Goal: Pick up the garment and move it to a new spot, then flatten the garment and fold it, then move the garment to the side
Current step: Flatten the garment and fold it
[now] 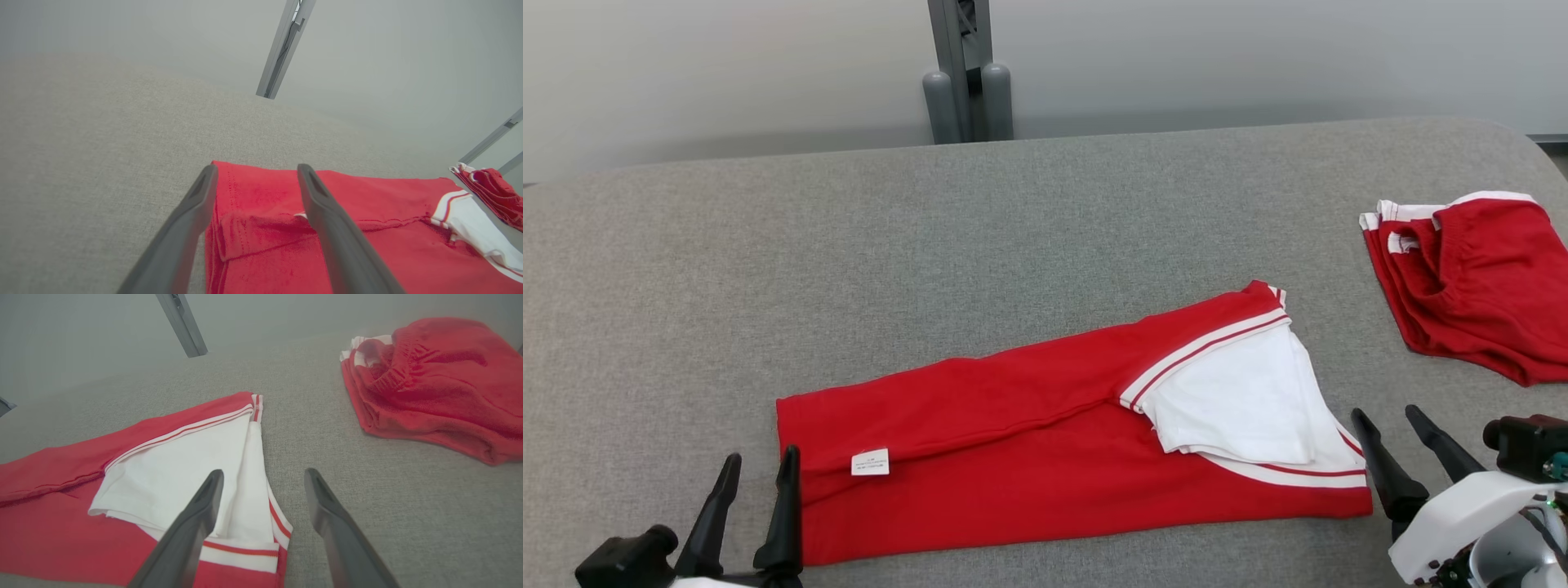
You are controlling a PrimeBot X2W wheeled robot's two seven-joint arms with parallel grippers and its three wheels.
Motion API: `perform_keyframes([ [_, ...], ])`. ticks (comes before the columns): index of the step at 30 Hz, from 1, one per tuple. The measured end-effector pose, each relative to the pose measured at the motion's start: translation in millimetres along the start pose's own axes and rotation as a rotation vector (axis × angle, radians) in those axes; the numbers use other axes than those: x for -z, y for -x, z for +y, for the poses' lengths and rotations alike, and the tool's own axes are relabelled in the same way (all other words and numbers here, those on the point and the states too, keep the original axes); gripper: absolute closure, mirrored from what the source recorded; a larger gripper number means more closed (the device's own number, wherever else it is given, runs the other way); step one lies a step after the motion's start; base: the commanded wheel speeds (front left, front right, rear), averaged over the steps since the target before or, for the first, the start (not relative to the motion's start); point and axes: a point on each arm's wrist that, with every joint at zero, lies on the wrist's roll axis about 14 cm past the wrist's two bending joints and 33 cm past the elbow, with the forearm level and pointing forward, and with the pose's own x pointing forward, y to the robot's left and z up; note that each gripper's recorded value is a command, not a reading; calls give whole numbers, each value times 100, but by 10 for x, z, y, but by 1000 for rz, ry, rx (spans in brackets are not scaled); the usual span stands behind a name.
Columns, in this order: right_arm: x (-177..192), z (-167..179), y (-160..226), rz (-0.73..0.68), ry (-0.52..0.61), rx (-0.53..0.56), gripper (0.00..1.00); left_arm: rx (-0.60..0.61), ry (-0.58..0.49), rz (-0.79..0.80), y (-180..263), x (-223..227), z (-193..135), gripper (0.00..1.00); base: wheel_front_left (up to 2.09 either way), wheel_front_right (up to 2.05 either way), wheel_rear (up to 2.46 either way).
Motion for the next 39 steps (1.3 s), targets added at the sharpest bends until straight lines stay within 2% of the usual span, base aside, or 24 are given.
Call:
perform_keyframes([
  [8,-279,41,-26,-51,40,2,0,69,-43,-124,-86,-388,-263,0,0,0,0],
  [16,-213,91,-200,60,72,9,0,73,-23,-174,-56,-532,-399,0,0,0,0],
  [31,116,271,-738,311,80,-22,0,-27,0,-180,65,-513,-152,0,0,0,0],
  [39,368,273,-850,424,96,-11,0,-64,4,-187,131,-512,-54,0,0,0,0],
])
